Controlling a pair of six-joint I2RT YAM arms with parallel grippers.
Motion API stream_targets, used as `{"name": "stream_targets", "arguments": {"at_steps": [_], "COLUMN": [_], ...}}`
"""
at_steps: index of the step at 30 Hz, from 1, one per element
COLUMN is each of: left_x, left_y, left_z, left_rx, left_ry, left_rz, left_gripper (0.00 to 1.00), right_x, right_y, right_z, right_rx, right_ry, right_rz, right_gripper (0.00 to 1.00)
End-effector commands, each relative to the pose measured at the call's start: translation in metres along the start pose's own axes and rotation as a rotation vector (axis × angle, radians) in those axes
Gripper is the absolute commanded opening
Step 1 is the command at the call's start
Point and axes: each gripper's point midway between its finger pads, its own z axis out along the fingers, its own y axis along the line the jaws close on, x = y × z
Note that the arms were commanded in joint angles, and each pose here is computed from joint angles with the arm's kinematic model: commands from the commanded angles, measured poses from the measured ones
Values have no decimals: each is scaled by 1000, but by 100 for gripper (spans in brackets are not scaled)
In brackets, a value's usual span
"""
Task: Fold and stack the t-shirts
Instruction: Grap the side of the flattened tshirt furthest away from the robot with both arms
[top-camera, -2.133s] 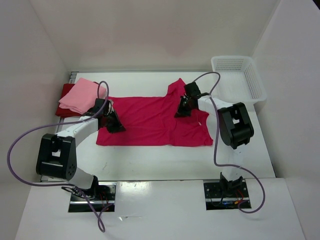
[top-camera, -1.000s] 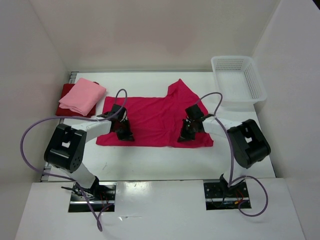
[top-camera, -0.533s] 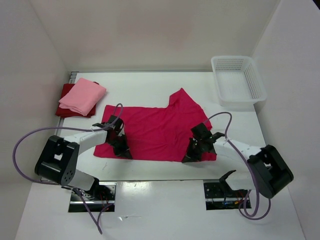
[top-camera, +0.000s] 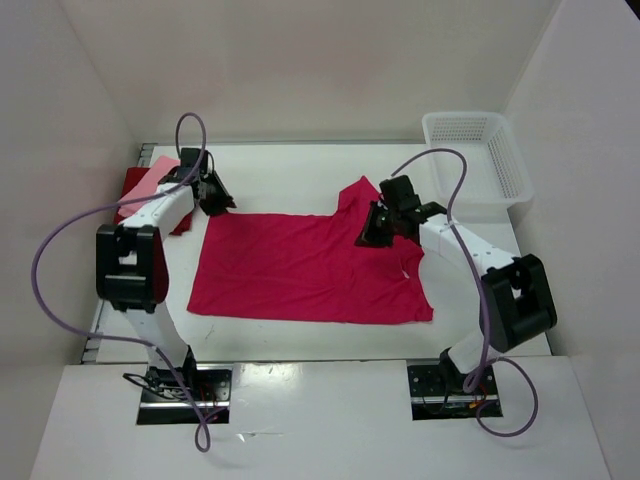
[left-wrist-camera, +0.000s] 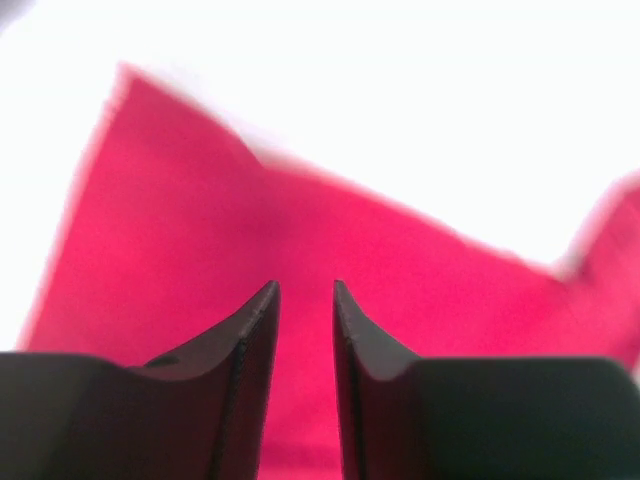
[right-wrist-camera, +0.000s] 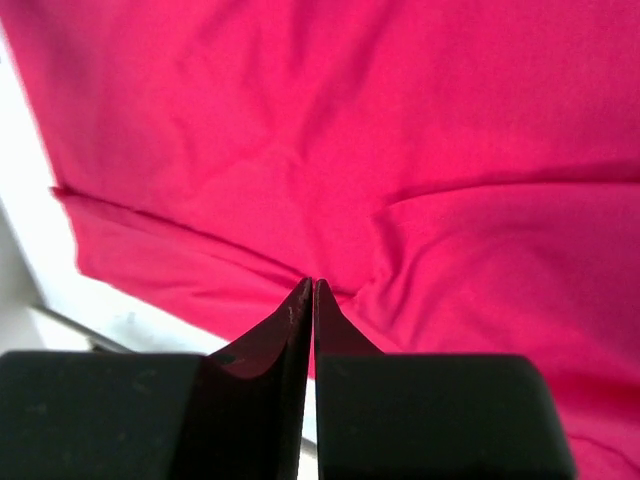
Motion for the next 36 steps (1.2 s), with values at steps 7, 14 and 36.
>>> {"name": "stream_targets", "arguments": {"at_steps": [7,14,36], "left_x": [-74,-71,-48], "left_y": [65,81,88], "left_z": [56,74,93], "left_rx": [-279,-352,-333], "left_ry": [-165,-147,-77], "left_rz": [34,46,44], "left_gripper": [48,50,0], "right_x": [-20,-25,-141], "right_y": [2,10,-23], "right_z": [25,33,102], "right_rx": [21,-38,42], "right_ry": [18,17,-80], "right_rz": [-135,-155,-117], "right_gripper": [11,16,0]}}
